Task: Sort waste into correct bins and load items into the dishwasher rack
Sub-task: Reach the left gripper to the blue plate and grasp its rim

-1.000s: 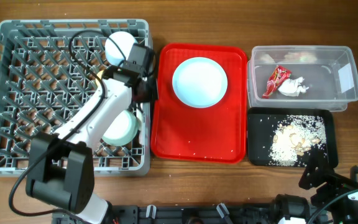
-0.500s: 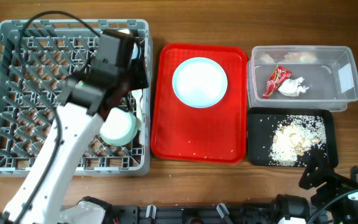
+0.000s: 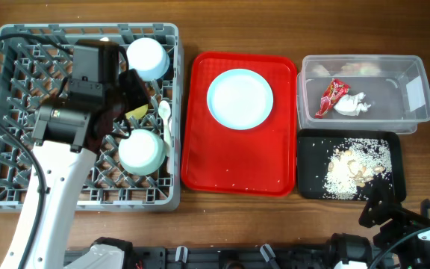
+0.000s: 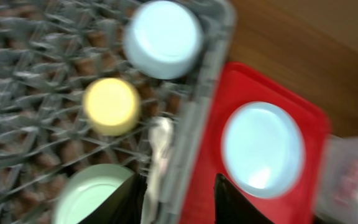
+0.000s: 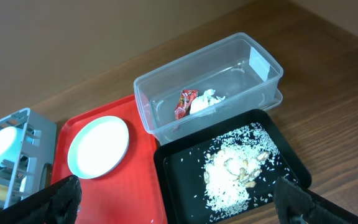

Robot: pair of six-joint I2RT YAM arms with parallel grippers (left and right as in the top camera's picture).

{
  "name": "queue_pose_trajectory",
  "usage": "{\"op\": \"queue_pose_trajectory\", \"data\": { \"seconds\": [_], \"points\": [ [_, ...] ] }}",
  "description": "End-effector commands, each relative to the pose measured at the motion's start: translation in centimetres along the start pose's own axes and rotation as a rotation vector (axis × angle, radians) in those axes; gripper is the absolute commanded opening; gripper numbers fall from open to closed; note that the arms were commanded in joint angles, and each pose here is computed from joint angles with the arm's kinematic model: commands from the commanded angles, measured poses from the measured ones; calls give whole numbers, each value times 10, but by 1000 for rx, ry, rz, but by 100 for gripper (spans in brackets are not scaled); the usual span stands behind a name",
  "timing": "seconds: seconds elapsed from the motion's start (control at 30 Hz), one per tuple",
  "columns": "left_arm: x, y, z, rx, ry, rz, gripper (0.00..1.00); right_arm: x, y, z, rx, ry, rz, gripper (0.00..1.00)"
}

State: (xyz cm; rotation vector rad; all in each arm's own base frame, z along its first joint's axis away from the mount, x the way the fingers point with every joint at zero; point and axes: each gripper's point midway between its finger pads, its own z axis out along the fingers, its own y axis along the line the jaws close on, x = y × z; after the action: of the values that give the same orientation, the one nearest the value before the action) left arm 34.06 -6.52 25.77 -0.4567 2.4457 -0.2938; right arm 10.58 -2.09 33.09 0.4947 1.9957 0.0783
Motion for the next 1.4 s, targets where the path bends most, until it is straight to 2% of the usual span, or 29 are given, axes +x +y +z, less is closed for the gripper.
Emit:
{"op": "queue_pose_trajectory", "data": {
  "seconds": [0.0, 0.1, 0.2, 0.4, 0.57, 0.77, 0.87, 1.03, 1.07, 1.1, 1.13, 1.2, 1.27, 1.37],
  "points": [
    [25, -65, 10, 234, 104, 125, 33, 1, 1, -1, -5, -4, -5, 100],
    [49, -120, 34, 323, 130, 232, 31, 1, 1, -1, -5, -4, -5, 100],
    [80, -168, 75, 360, 161, 315, 33, 1, 1, -1, -5, -4, -5, 100],
    [146, -228, 153, 380, 254, 477, 35, 1, 1, -1, -5, -4, -5, 100],
    [185, -233, 211, 319, 234, 531, 36, 1, 1, -1, -5, -4, -5, 100],
    [213, -236, 229, 318, 259, 562, 35, 1, 1, -1, -5, -4, -5, 100],
    [220, -226, 245, 268, 257, 571, 35, 1, 1, -1, -5, -4, -5, 99],
    [240, -213, 264, 233, 299, 586, 28, 1, 1, -1, -5, -4, -5, 100],
    [241, -212, 265, 230, 303, 587, 24, 1, 1, -1, -5, -4, -5, 100],
    [241, -211, 265, 226, 304, 588, 10, 1, 1, -1, -5, -4, -5, 100],
    [240, -212, 264, 226, 300, 588, 4, 1, 1, -1, -5, -4, -5, 100],
    [226, -216, 255, 232, 268, 578, 4, 1, 1, -1, -5, -4, -5, 100],
    [194, -228, 227, 268, 216, 550, 4, 1, 1, -1, -5, -4, -5, 100],
    [129, -245, 142, 356, 95, 501, 4, 1, 1, -1, -5, -4, -5, 100]
  ]
}}
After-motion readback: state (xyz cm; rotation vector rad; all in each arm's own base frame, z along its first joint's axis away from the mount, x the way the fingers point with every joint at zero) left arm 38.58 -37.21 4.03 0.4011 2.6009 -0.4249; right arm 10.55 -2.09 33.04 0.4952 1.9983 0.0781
